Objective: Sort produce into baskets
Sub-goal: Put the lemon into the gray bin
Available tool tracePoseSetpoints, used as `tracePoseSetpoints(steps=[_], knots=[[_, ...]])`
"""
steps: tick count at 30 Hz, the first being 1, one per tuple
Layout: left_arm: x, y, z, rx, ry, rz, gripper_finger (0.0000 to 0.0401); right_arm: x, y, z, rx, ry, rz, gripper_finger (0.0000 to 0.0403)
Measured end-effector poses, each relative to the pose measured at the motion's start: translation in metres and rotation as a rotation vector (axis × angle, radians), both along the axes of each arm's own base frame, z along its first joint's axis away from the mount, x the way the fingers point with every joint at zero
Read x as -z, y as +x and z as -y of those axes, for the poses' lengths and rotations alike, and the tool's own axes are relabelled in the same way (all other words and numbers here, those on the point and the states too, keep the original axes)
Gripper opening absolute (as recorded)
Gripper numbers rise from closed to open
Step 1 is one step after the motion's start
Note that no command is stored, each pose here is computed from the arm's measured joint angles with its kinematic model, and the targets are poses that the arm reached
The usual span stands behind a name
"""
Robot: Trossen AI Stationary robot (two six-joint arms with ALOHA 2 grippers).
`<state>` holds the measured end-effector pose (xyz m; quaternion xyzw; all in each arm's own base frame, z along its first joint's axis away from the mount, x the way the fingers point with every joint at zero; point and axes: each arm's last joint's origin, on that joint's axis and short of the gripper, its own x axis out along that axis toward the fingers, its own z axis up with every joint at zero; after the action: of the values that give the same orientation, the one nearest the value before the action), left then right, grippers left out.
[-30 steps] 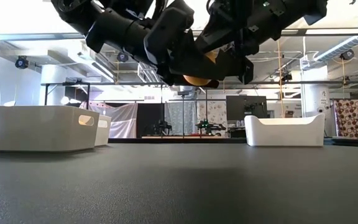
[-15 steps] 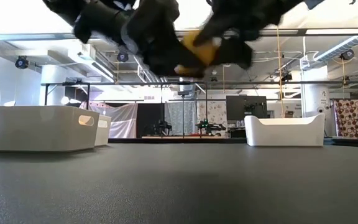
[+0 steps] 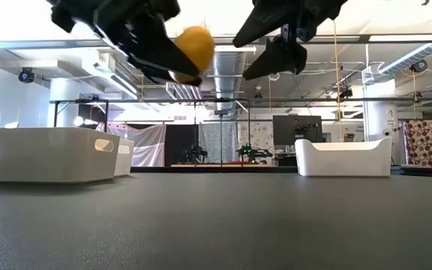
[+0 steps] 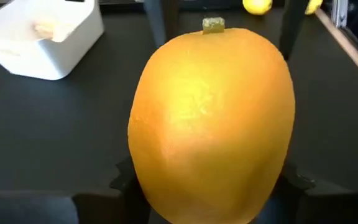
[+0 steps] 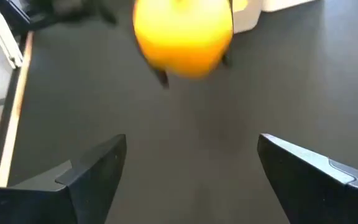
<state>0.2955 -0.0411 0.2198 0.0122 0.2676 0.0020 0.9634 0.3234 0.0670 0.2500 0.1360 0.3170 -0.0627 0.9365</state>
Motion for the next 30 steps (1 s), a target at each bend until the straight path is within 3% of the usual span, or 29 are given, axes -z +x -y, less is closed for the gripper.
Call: tracePoseSetpoints(steps=[5, 10, 15, 19, 30], knots=[[-0.016, -0.042, -0.007, -0.04, -0.029, -0.009, 0.0198, 0.002, -0.001, 0.0, 0.006, 0.001, -0.013, 0.0357], [-0.021, -0.093, -0.017, -0.184, -0.04, -0.181, 0.02, 0.006, -0.004, 0.001, 0.007, -0.011, -0.058, 0.0357], [-0.022, -0.133, -0.024, -0.328, -0.135, -0.355, 0.02, 0.009, -0.004, 0.003, 0.033, -0.036, -0.065, 0.0357], [-0.012, -0.146, -0.028, -0.461, -0.152, -0.428, 0.0201, 0.009, -0.004, 0.004, 0.055, -0.082, -0.058, 0.0357], [0.015, -0.139, -0.029, -0.535, -0.071, -0.48, 0.0223, 0.009, -0.004, 0.004, 0.054, -0.095, -0.055, 0.0357]])
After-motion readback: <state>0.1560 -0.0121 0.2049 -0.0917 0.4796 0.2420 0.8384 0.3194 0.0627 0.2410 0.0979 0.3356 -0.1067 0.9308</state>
